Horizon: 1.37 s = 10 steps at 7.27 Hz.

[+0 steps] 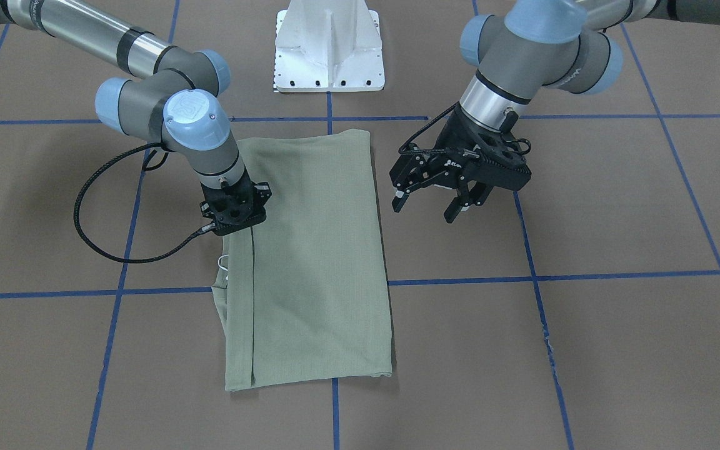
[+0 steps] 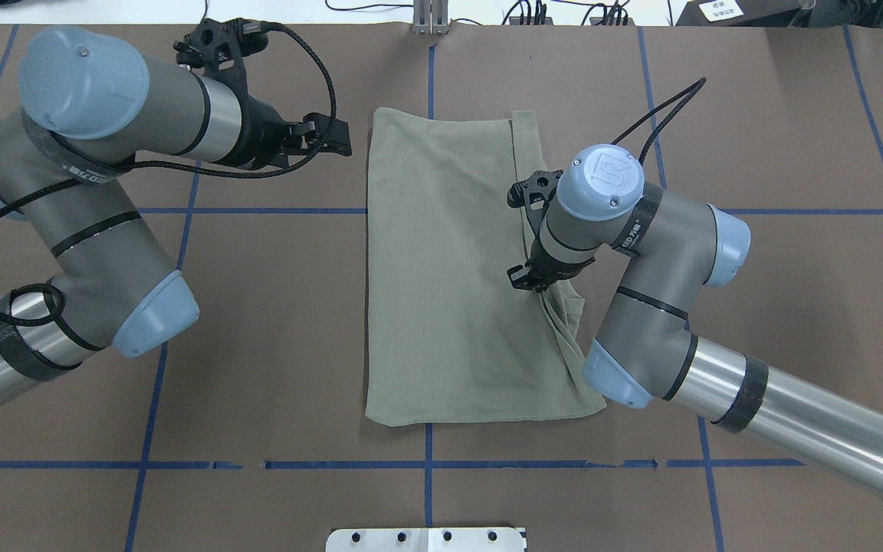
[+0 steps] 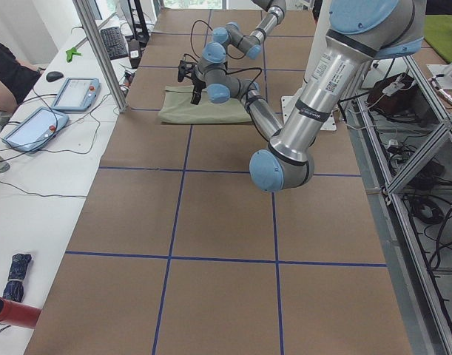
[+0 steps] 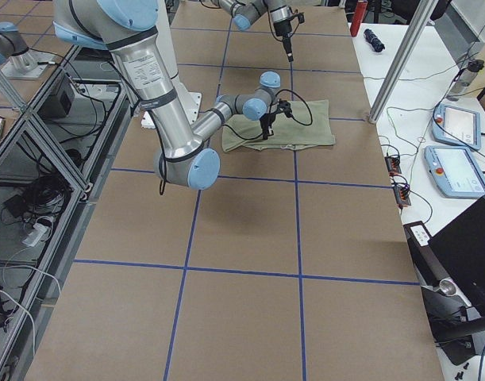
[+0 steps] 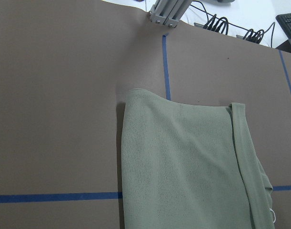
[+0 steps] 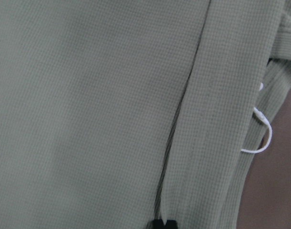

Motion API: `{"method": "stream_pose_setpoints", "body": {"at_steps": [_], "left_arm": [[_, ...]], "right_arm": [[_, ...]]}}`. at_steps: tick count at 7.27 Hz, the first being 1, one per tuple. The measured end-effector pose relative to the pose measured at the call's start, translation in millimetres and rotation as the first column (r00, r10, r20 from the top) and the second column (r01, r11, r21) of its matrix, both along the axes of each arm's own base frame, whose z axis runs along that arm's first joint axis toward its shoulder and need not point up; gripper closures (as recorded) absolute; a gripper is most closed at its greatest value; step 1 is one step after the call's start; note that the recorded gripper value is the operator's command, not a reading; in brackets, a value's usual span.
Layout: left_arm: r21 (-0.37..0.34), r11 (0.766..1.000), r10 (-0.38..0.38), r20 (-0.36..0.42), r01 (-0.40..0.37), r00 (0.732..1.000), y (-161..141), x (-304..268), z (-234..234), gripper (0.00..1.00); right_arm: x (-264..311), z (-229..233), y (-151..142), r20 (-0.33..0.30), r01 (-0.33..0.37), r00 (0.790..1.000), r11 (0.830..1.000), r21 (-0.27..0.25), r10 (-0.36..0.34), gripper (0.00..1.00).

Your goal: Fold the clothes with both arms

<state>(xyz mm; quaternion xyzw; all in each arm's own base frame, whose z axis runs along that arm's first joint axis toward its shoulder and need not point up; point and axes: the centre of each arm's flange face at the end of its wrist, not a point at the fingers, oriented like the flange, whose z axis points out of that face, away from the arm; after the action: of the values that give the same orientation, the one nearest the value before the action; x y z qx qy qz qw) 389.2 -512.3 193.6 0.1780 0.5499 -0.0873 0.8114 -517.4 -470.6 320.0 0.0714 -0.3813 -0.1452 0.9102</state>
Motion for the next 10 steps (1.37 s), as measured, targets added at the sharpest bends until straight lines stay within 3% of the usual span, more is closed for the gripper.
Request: {"method": "stream_pose_setpoints", "body": {"at_steps": [5, 7, 10], "left_arm": [[-0.001, 1.0, 0.0, -0.002, 0.0, 1.0, 1, 0, 0, 0.0], [-0.002, 1.0, 0.0, -0.003, 0.0, 1.0, 1, 1, 0, 0.0], [-0.001, 1.0, 0.0, -0.002, 0.0, 1.0, 1, 1, 0, 0.0]], "right_arm": [[38, 13, 0, 0.005, -0.03, 1.0, 1.0, 0.0, 0.03, 1.0], [60, 32, 14, -0.005, -0.035, 0.999, 0.999, -0.009, 0.035, 0.0], [75, 34, 11, -0.001, -0.055, 0.998, 0.998, -0.023, 0.055, 0.0]]}}
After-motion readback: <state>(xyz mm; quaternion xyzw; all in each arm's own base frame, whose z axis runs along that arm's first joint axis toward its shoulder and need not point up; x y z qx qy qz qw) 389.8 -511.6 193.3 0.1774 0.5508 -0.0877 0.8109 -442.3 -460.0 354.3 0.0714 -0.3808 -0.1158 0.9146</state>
